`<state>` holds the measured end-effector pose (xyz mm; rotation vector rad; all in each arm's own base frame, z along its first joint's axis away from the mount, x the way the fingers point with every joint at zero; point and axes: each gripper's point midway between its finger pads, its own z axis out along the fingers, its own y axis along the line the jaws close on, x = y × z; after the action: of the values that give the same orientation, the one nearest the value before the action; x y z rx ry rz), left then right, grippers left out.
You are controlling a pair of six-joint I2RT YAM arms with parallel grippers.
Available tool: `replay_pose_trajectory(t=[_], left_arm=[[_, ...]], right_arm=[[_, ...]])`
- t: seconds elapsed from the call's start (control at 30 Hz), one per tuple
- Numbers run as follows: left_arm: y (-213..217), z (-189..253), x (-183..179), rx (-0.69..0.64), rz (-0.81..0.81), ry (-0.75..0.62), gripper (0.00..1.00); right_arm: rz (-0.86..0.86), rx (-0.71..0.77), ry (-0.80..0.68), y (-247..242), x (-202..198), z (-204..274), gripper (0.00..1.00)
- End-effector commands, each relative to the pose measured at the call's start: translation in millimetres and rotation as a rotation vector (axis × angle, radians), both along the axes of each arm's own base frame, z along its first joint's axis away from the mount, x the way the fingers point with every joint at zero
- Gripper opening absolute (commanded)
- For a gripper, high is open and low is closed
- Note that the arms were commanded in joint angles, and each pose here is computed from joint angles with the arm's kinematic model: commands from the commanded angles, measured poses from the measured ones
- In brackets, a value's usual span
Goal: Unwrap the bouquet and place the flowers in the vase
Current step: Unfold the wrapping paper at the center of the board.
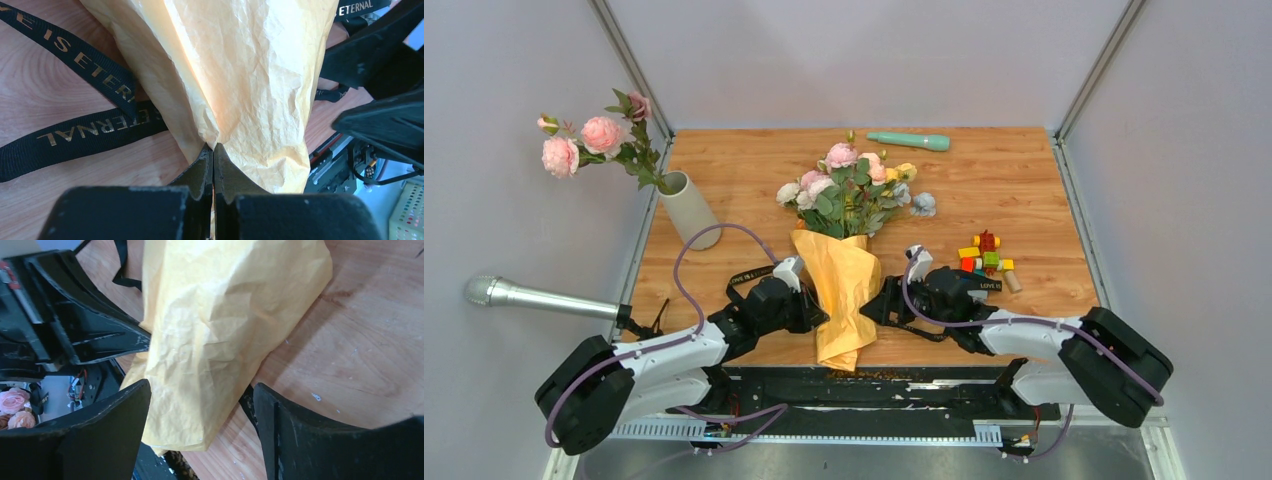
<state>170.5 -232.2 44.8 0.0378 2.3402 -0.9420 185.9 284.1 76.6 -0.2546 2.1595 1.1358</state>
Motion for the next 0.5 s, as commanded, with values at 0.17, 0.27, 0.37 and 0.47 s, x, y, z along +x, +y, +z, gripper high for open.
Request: replay_pose_trajectory(t=[0.17,0.27,0.37,0.47], left_arm=[[-2.8,7.7,9.7,-0.014,-0.002,-0.053,0.0],[-0.9,2.6,9.2,0.002,-0.002,-0.047,0.0],[0.1,-4.8,9.4,0.028,-0.005,-0.035,0.0],[-4.5,-6.5,10.6,0.035,-0.028,-0.033,0.0]], right_arm=[[0.046,0.076,-0.013,18.9,9.1,1.7,0.5],[0.049,0.096,-0.024,19.1,8.8,8.9,0.21],[0.045,0.078,-0.047,15.5,9.3,16.6,0.05],[0.041,0.039,-0.079,9.7,10.7,27.4,0.0]])
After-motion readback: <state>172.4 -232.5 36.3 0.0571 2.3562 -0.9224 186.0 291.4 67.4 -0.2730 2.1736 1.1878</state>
